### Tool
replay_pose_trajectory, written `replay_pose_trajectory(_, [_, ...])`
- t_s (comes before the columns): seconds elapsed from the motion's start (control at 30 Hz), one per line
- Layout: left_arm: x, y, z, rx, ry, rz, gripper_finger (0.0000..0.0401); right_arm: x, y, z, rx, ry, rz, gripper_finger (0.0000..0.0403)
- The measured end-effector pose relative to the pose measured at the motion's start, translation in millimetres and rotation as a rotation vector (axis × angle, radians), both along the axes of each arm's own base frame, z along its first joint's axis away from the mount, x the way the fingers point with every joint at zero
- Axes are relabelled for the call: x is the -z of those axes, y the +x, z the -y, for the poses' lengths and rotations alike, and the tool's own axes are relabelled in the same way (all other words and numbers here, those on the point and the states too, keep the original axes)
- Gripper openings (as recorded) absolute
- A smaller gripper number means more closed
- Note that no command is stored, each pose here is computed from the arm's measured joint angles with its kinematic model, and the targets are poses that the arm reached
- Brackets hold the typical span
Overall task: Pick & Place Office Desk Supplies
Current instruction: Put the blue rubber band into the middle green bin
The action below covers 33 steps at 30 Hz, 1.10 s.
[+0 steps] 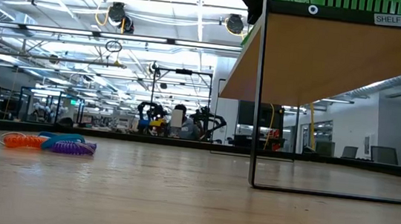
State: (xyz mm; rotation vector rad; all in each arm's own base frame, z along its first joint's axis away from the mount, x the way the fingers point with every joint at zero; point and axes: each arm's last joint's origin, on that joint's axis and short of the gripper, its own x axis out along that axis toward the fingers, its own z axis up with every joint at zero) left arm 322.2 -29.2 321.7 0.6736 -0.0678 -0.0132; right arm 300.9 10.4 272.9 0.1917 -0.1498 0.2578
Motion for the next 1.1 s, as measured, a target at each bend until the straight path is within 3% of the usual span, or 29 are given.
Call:
replay_pose_trajectory(0.77, [0.0, -0.8, 8.0, 0.034, -0.028, -0.001, 0.0009, -5.4, -1.0, 15.4, 0.049, -0.009, 0.059, 0.026])
replay_pose_trajectory(0.9, [0.0, -0.8, 7.7, 0.034, -0.033, -0.002, 0.0006, -5.5, -1.0, 15.4, 0.048, -0.019, 0.062, 0.0231])
replay_pose_trajectory(1.1, [0.1, -0.7, 7.4, 0.032, -0.032, -0.002, 0.0015, -5.4, -1.0, 15.1, 0.051, -0.048, 0.068, 0.0147])
